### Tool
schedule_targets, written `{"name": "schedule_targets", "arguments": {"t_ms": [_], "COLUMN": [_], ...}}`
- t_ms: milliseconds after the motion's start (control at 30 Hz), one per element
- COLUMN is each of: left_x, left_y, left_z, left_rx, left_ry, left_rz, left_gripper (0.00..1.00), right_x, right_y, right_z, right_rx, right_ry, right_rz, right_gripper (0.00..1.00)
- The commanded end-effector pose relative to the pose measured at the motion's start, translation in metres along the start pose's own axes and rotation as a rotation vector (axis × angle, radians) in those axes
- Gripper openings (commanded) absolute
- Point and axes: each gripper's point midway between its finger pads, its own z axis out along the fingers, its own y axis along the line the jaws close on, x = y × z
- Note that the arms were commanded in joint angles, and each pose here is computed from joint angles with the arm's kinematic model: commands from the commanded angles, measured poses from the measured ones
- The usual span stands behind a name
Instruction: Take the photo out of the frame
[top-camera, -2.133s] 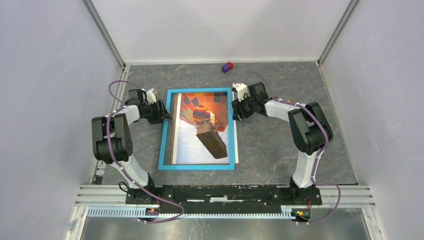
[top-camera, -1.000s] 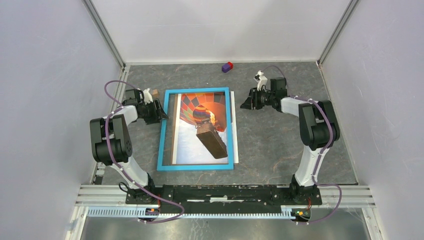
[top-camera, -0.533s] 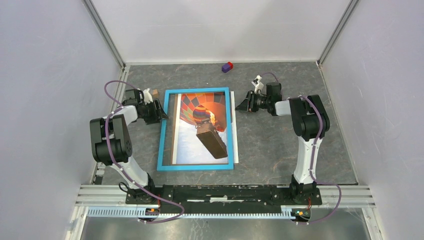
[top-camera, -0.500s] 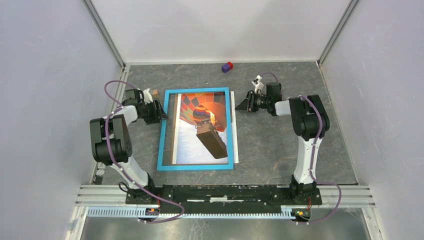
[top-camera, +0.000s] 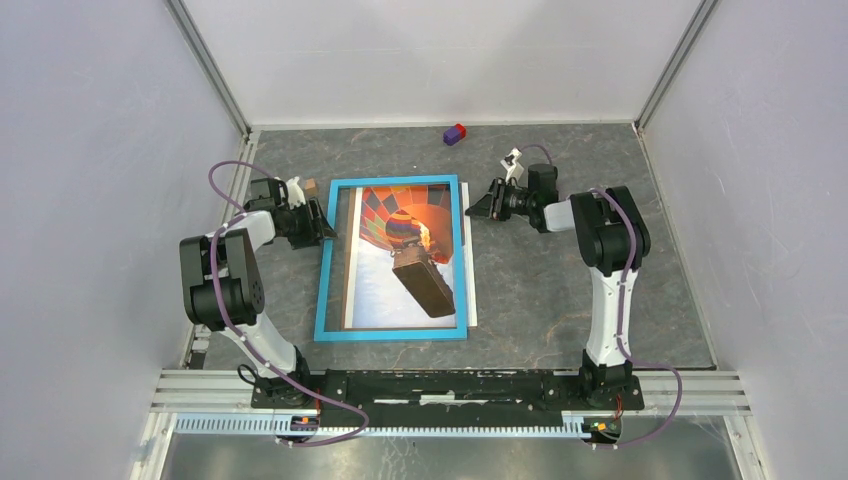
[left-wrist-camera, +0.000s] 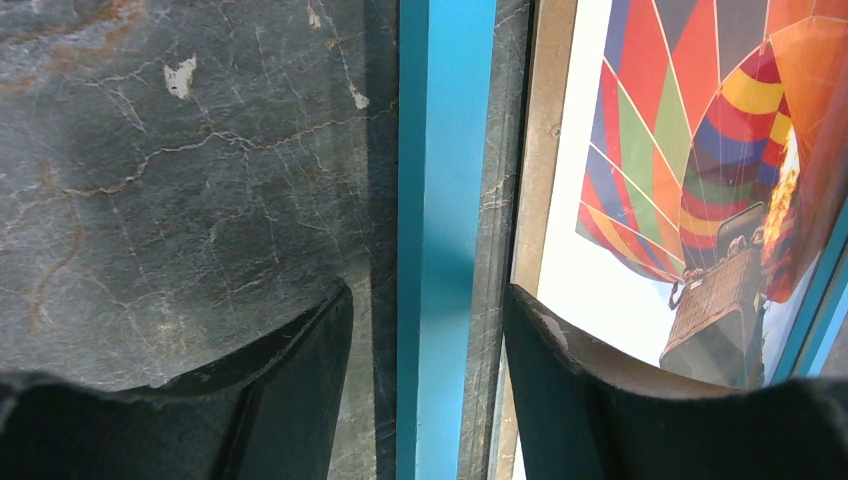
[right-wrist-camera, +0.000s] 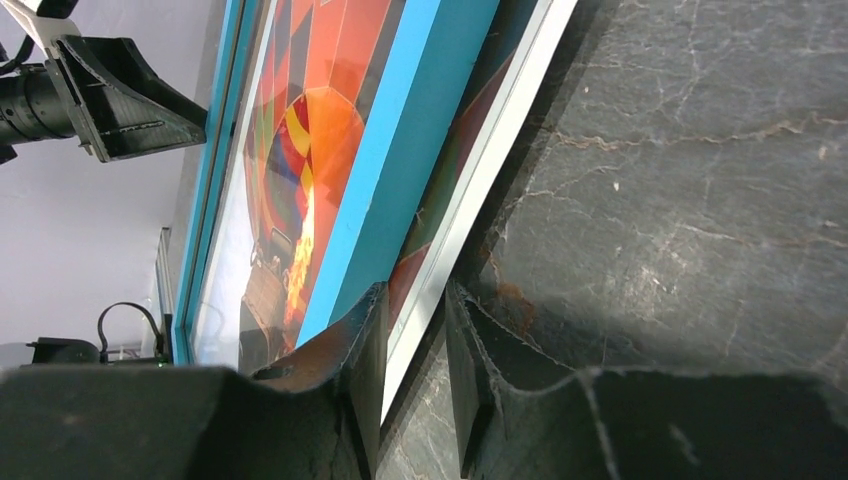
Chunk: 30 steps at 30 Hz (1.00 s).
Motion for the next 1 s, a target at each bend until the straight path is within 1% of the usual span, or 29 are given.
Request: {"name": "schedule_targets", "arguments": {"t_ms": [0, 167, 300, 367, 433, 633, 767, 967], "left_x": [0.021, 0.021, 0.022, 0.022, 0.022, 0.022, 0.022, 0.023], "left_y": [0.013, 0.013, 0.015, 0.015, 0.015, 0.016, 0.017, 0.019], "left_z": [0.004, 0.004, 0.005, 0.006, 0.006, 0.006, 0.006, 0.007], "left_rx": [-0.041, -0.041, -0.044, -0.043, -0.044, -0.050, -0.055, -0.060], "left_ry": [0.062, 0.064, 0.066, 0.067, 0.069, 0.069, 0.068, 0.071], "left_rz": [-0.024, -0.023, -0.025, -0.025, -0.025, -0.028, -0.028, -0.034], "left_gripper": [0.64, 0.64, 0.64, 0.64, 0.64, 0.64, 0.64, 0.64], "right_x": [-0.001, -0.001, 0.001, 0.001, -0.002, -0.018, -0.035, -0.049], "right_y": [-0.011, -0.007, -0.008, -0.008, -0.006, 0.009, 0.011, 0.013], "right_z": [0.012, 0.014, 0.015, 0.015, 0.014, 0.004, -0.008, -0.020], "right_rx": [0.025, -0.004, -0.005, -0.007, -0.010, -0.006, 0.053, 0.098], "right_ry": [-0.019, -0.031, -0.031, -0.030, -0.035, -0.076, -0.110, -0.134], "right_rz": [0.019, 0.047, 0.054, 0.053, 0.047, -0.009, -0.089, -0.139], "right_gripper": [0.33, 0.31, 0.24, 0.14, 0.01, 0.00, 0.00, 0.00]}}
